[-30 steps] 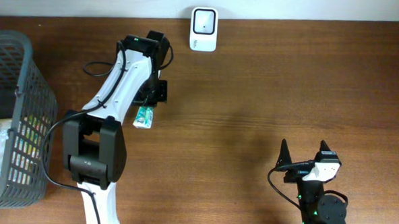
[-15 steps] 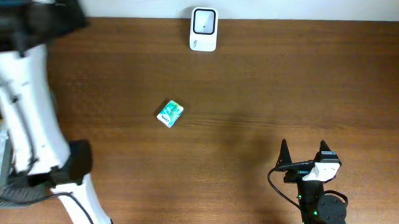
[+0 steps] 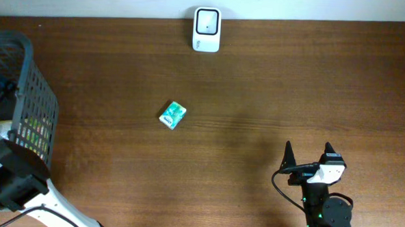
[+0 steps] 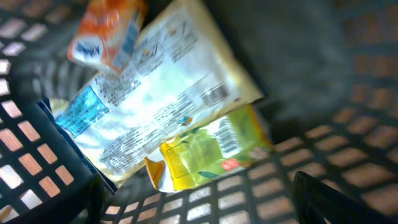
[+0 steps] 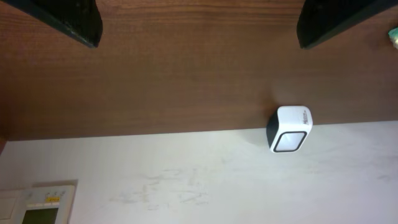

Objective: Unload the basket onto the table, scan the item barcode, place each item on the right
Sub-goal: 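Return left gripper to basket and grasp the orange pack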

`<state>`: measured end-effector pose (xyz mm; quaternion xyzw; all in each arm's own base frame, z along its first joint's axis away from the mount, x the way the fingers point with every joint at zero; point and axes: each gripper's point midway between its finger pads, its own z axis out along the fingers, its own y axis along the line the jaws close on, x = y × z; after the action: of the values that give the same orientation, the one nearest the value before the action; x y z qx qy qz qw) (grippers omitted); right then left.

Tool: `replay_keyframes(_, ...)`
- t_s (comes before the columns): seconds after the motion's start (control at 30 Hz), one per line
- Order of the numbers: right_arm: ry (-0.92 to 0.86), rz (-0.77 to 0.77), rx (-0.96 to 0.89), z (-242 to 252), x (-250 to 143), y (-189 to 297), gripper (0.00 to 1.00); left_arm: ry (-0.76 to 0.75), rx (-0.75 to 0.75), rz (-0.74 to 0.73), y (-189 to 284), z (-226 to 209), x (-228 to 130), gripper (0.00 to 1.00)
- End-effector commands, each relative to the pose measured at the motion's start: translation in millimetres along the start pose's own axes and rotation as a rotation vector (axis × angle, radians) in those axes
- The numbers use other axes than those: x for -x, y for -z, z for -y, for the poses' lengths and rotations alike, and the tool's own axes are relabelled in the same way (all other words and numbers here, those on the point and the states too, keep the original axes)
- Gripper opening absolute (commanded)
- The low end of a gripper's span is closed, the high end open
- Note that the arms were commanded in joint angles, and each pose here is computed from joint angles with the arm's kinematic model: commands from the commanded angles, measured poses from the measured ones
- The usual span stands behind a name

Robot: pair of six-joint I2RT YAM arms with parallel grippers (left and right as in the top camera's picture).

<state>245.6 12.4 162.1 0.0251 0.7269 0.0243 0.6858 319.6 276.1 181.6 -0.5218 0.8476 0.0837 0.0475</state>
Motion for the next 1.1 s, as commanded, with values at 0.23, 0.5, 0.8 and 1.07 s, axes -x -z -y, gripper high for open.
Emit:
replay_keyframes(0.23, -0.006, -0.007, -0.007, 2.0, -3.2, -0.2, 0.99, -0.165, 0.027, 0.022, -100.5, -6.9, 9.3, 0.89)
replay_keyframes(0.5, -0.006, -0.007, -0.007, 2.0, -3.2, -0.2, 0.99, -0.062, 0.29, 0.108, -93.1, -58.2, 26.8, 0.62)
replay_keyframes(0.8, -0.006, -0.007, -0.007, 2.0, -3.2, -0.2, 0.99, 0.02, 0.388, 0.177, -89.5, -79.9, 40.9, 0.6)
replay_keyframes(1.07, -0.006, -0.007, -0.007, 2.0, -3.2, -0.2, 0.98, 0.023, 0.395, 0.163, -117.0, -83.7, 36.5, 0.54)
